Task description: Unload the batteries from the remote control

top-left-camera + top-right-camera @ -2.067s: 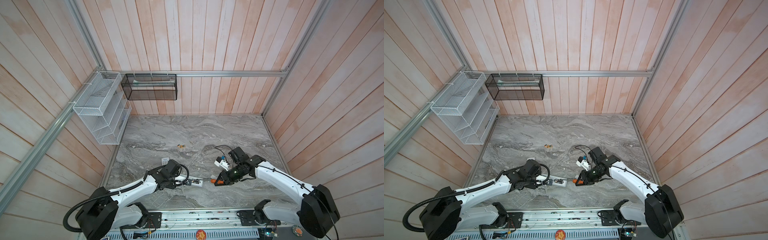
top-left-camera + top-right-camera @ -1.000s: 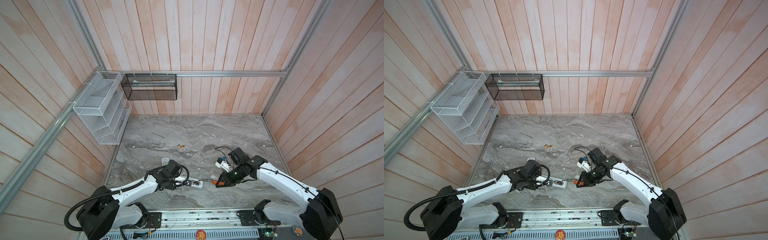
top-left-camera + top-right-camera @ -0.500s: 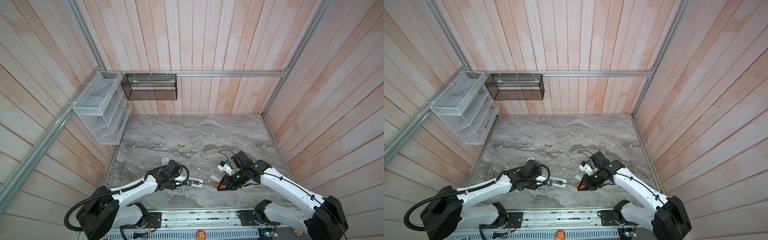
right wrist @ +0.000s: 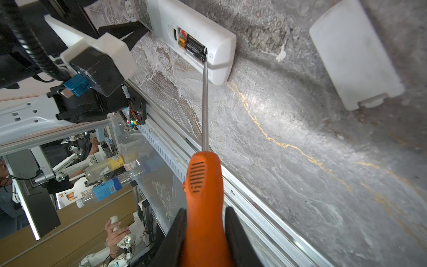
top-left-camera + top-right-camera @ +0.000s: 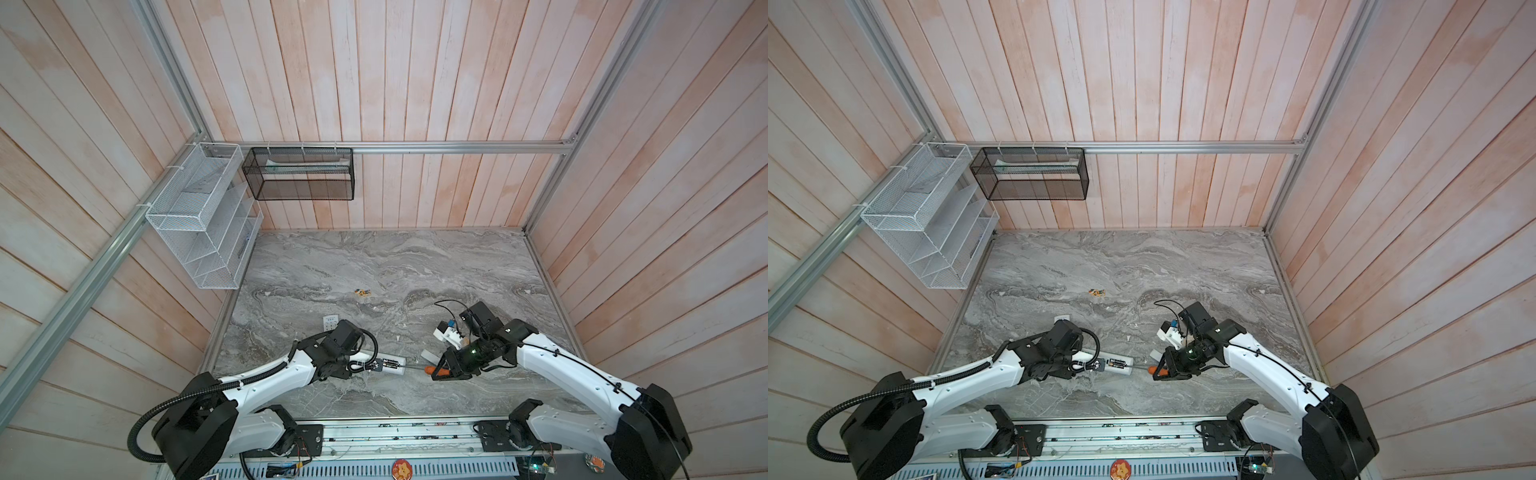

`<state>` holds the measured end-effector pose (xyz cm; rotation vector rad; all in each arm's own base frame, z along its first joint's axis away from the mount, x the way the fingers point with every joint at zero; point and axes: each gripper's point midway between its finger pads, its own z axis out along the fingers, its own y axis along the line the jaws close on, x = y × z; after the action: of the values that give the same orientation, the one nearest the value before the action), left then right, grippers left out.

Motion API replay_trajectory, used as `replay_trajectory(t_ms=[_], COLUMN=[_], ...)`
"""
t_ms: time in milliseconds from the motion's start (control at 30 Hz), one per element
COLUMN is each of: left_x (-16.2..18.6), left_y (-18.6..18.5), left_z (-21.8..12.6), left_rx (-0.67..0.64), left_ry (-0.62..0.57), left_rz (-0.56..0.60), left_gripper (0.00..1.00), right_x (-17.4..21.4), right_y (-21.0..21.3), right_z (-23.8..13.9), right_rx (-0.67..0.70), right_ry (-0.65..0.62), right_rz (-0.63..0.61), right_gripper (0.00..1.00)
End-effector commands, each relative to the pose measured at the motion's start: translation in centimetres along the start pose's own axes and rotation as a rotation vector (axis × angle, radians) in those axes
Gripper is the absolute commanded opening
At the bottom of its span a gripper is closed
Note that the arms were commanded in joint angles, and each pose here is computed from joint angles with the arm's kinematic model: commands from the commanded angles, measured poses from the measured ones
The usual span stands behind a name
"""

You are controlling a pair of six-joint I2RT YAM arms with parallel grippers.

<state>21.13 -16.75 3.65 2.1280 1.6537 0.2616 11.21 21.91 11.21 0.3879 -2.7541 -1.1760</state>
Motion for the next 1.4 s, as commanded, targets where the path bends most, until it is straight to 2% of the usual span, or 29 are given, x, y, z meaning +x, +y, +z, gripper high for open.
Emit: replay_trajectory(t_ms=[0,200,667,867,1000,1133,1367], left_x=[-0.8,-1.1,-1.1,-1.2,-1.2,-1.2,-1.1], left_y=[0.7,0.1,-0.1,0.0,0.2,0.5,0.6], left_z=[-0.6,-0.4,0.3,0.4,0.4,0.1,0.1], left_rx=[-0.017,0.014,0.043,0.045,0.038,0.019,0.010], left_ry=[-0.033,-0.041,-0.025,-0.028,-0.027,-0.029,-0.025], left_rz=[0.001,0.007,0.002,-0.006,-0.010,-0.016,-0.015], left_gripper=[0.09,0.07,0.05,0.05,0.05,0.05,0.05], right_x=[0.3,-0.1,-0.1,-0.1,-0.3,0.0,0.5], right_y=[-1.0,0.5,4.2,5.0,4.3,1.6,0.7], right_z=[0.7,0.4,0.1,-0.2,-0.1,0.1,-0.3], right_rx=[0.007,-0.065,-0.161,-0.178,-0.139,-0.004,0.044], right_ry=[0.007,-0.027,-0.016,-0.025,-0.035,-0.013,-0.018], right_rz=[0.021,-0.062,-0.232,-0.262,-0.235,-0.105,-0.048], right_gripper=[0.00,0.00,0.00,0.00,0.00,0.00,0.00])
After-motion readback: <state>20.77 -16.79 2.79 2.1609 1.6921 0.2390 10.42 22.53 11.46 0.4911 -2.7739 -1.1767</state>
